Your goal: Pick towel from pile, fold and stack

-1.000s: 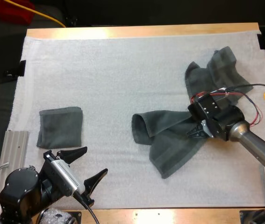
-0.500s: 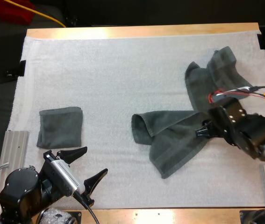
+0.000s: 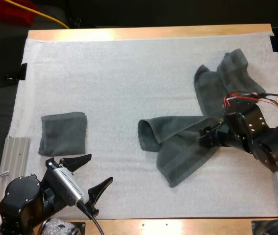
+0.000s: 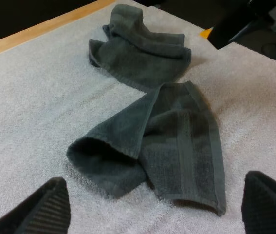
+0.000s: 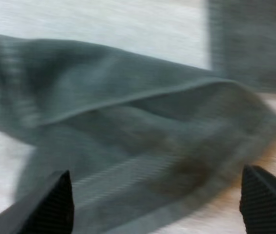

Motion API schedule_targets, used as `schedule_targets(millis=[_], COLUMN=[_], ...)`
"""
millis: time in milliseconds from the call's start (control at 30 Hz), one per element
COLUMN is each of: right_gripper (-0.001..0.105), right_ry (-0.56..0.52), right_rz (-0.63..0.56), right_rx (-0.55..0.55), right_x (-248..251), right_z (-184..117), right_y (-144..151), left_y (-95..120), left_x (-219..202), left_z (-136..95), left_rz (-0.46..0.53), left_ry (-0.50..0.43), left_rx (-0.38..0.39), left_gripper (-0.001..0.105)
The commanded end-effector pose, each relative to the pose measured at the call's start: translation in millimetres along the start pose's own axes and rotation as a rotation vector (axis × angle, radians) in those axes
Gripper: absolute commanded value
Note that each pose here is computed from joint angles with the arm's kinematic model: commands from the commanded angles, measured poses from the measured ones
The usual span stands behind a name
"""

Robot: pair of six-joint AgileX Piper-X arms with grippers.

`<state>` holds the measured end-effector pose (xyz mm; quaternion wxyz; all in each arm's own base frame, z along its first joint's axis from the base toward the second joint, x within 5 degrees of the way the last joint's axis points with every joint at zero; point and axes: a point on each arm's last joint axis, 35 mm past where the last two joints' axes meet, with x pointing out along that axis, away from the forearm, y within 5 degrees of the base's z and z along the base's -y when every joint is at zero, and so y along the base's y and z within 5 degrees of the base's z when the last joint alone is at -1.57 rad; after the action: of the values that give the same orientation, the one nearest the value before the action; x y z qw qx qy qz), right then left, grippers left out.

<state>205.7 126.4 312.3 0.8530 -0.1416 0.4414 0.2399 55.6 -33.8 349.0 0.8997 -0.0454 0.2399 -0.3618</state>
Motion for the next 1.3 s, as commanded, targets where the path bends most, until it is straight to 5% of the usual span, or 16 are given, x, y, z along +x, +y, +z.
schedule_targets(millis=[0,233,467,633,1000,1267], right_gripper=[0.069,0.069,0.069,0.069,0.069,0.069], right_ry=[-0.034,-0.017,0.039,0.099,0.162,0.211], right_rz=[0.036,0.131,-0.084,-0.117,0.018,0.092], right_rx=[0.003,0.013,0.04,0.107,0.361,0.433], right_x=[-3.0,-2.4,11.5,30.9,73.2,104.4], right_z=[3.9,1.7,-5.6,-6.3,-20.0,-33.0], right_y=[0.3,4.4,-5.8,-24.8,-90.3,-111.5], left_y=[-1.4,-1.4,-1.4,-1.4,-1.4,-1.4], left_x=[-1.7,-1.7,-1.7,-1.7,-1.7,-1.7], left_z=[3.4,3.4,3.4,3.4,3.4,3.4], left_rz=[-0.004,-0.004,-0.004,-0.004,-0.004,-0.004], left_ry=[-0.012,-0.012,-0.012,-0.012,-0.012,-0.012], left_rx=[0.006,0.006,0.006,0.006,0.006,0.006], left_gripper=[0.07,0.07,0.07,0.07,0.07,0.07])
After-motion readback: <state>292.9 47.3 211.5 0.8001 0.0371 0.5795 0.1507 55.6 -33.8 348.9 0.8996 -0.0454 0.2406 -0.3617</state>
